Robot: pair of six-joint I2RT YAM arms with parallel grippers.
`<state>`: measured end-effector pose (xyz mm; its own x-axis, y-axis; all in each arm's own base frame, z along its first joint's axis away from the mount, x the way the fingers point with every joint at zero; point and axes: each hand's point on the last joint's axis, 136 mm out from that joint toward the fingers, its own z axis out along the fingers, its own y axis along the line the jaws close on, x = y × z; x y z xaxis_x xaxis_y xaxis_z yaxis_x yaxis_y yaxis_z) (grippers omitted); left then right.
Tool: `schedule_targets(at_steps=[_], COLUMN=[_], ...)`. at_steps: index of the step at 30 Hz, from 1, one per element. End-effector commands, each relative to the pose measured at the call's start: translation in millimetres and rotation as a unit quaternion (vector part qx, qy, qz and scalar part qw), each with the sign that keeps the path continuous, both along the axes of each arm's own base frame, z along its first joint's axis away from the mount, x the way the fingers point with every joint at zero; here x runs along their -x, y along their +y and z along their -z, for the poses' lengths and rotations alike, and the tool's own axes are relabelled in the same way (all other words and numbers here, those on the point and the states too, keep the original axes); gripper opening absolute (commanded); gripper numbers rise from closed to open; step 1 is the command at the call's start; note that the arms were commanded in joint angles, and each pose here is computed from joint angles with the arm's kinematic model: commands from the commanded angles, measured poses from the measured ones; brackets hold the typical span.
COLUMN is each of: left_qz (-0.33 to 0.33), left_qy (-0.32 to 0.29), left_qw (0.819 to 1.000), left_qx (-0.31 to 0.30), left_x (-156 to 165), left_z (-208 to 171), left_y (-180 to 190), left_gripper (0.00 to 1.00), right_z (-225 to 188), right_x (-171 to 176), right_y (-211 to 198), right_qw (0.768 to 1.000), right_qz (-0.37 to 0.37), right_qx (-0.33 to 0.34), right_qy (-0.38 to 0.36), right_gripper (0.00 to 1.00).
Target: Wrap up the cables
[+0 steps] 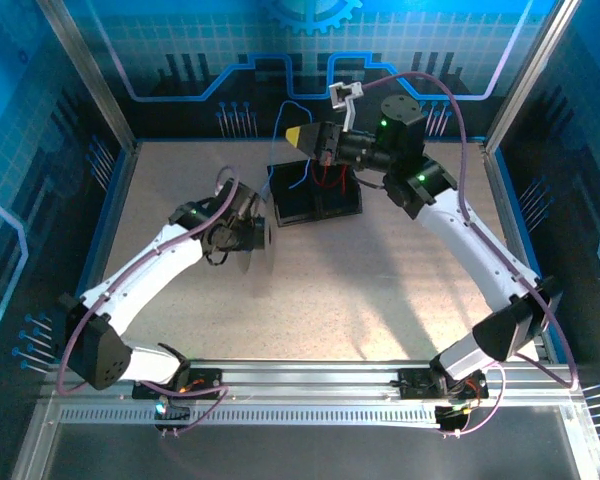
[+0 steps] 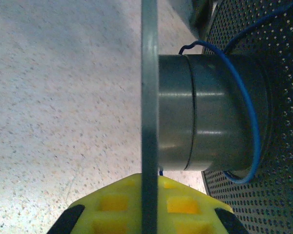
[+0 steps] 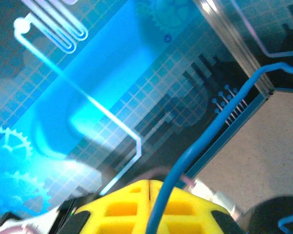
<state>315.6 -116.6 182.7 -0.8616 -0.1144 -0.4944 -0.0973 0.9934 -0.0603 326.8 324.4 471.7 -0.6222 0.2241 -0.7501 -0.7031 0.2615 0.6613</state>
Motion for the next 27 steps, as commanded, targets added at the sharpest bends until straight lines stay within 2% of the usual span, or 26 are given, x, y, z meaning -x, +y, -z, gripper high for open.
schedule_targets(at_steps=[1,6,13,20,27], left_qz=[-0.052,-0.1,-0.183,-0.281,-0.345], left_qy=[-0.033,-0.042,-0.047,-0.061,-0.077], left_qw=[0.998,0.994,0.98,0.952,0.923], left_qx=[0.001,0.025,0.059,0.103,0.155], left_x=[-24,-49,-88,-126,-150], left_z=[-27,-41,-56,-66,-74], left_y=[18,39,88,154,200], left_gripper=[0.0,0.0,0.0,0.0,0.0], right_z=[-37,-41,-18,19,50], right_x=[45,81,129,169,197], right_y=[-6,-6,-4,-15,-24], right_qw=[0.997,0.994,0.989,0.984,0.98], right_qz=[-0.038,-0.064,-0.111,-0.144,-0.175], right_qx=[-0.005,0.004,0.032,0.057,0.068], right_qy=[-0.071,-0.089,-0.091,-0.088,-0.07], right_gripper=[0.0,0.0,0.0,0.0,0.0])
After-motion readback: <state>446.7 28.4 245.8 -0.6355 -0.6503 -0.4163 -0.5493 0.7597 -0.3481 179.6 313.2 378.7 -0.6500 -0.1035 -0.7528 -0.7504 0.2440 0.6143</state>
